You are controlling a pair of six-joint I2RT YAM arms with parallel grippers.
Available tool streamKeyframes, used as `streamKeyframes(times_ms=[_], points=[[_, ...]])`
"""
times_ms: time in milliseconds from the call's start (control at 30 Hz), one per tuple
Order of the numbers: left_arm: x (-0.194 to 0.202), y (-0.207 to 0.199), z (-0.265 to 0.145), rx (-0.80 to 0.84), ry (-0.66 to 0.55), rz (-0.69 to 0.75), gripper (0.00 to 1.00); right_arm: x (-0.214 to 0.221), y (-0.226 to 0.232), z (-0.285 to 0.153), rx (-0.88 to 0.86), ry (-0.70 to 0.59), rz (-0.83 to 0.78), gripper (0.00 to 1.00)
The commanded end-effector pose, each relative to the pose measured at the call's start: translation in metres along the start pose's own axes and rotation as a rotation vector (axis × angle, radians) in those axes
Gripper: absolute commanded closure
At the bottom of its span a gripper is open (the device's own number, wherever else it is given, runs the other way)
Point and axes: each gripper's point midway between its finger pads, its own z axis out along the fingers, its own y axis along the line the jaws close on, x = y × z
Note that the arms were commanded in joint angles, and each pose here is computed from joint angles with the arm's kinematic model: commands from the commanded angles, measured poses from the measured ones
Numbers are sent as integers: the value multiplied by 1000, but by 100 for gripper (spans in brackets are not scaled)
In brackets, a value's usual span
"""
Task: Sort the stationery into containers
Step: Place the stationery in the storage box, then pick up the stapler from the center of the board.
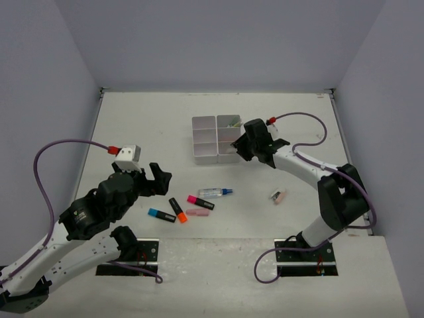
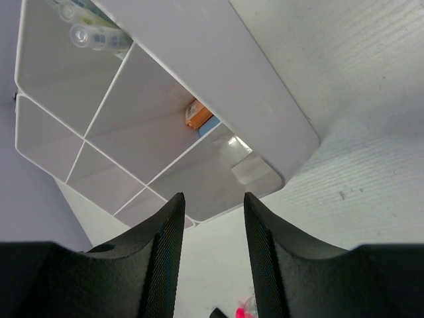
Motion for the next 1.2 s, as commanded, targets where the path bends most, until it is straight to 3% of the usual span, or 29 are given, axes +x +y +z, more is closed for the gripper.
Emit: streamKeyframes(times_ms=[0, 67, 167, 333, 467, 700, 800, 1000, 1100, 1167], points=[[-4, -4, 2, 17, -20, 12, 0, -21, -3, -33, -24, -89, -64, 56], [-5, -3, 3, 12, -21, 12, 0, -34, -12, -58, -30, -132, -145, 43], [-3, -3, 4, 7, -15, 14, 0, -35, -42, -82, 39, -96, -289, 33], [3, -4, 10, -12, 19, 31, 0, -42, -133, -118, 384, -116, -321, 9], [8, -4, 14, -25, 40, 43, 0, -27, -174, -131, 394, -88, -288, 8], [15, -12, 17, 5, 75, 75, 0, -21, -214, -117, 469, -25, -243, 14], [16, -17, 14, 31, 72, 81, 0, -15, -221, -100, 476, 11, -256, 27], [15, -22, 7, 62, 61, 80, 0, -2, -221, -80, 481, 89, -264, 36], [15, -20, 8, 45, 60, 76, 0, 5, -228, -74, 494, 119, -268, 53], [16, -19, 9, 34, 66, 78, 0, 7, -231, -71, 504, 130, -276, 58]])
